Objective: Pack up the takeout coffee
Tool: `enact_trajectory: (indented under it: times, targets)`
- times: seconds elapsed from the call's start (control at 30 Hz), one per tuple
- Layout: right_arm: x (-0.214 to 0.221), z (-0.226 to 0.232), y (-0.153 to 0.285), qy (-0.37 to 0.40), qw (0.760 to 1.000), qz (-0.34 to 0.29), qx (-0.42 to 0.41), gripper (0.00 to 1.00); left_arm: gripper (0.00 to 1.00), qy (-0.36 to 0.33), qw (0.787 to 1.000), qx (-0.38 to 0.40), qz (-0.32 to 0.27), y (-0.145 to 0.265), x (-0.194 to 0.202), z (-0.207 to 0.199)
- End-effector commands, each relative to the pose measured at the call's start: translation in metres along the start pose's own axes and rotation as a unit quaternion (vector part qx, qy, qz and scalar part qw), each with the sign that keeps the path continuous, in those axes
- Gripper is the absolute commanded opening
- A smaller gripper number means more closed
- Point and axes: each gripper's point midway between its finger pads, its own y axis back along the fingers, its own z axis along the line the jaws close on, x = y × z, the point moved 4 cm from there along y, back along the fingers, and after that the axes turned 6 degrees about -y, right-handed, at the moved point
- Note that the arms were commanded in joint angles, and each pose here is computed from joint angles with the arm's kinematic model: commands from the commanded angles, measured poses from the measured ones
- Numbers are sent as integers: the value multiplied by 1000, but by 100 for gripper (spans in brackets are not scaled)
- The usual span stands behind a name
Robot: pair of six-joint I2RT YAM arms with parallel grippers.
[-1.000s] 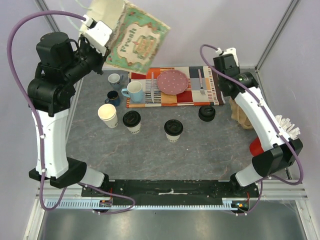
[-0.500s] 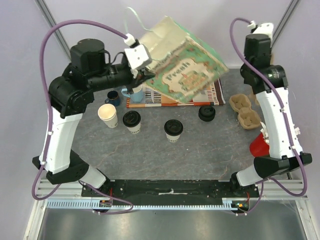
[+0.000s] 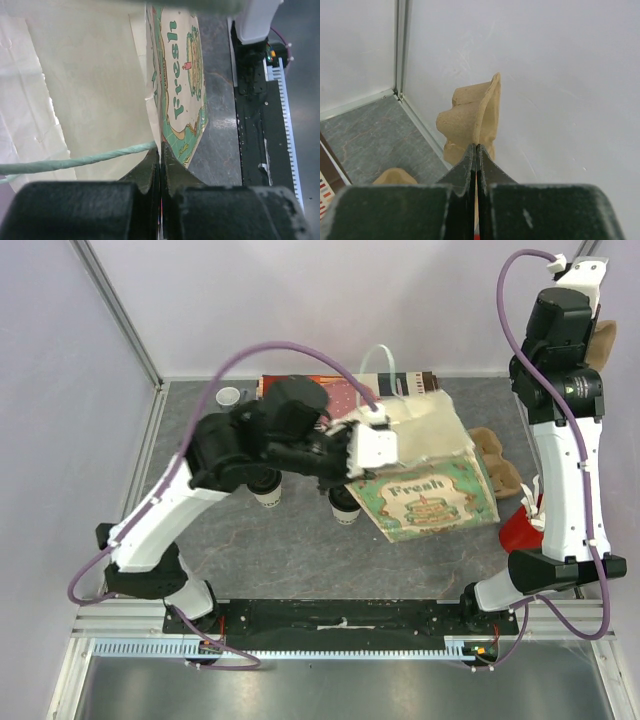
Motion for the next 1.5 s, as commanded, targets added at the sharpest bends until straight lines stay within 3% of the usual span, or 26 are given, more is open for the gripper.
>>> enact_trajectory:
  times: [0.0,0.2,0.6,1.07,1.47]
  targets:
    - [-9,-8,-2,-6,1000,-18,15,0,2,-69,996,14,48,-41,4,-19]
    - [-8,-10,2,-10,1000,-24,0,0,2,-117,989,24,85,-86,16,-31]
    - [-1,-5,3,-12,999,-22,-20,0,2,-148,973,21,175,-153,89,-45]
    - [0,-4,6,-16,999,-24,-37,0,2,-144,961,23,237,-153,135,-62]
    - [1,-2,9,-22,998,-25,-51,0,2,-140,947,-18,287,-131,147,-55]
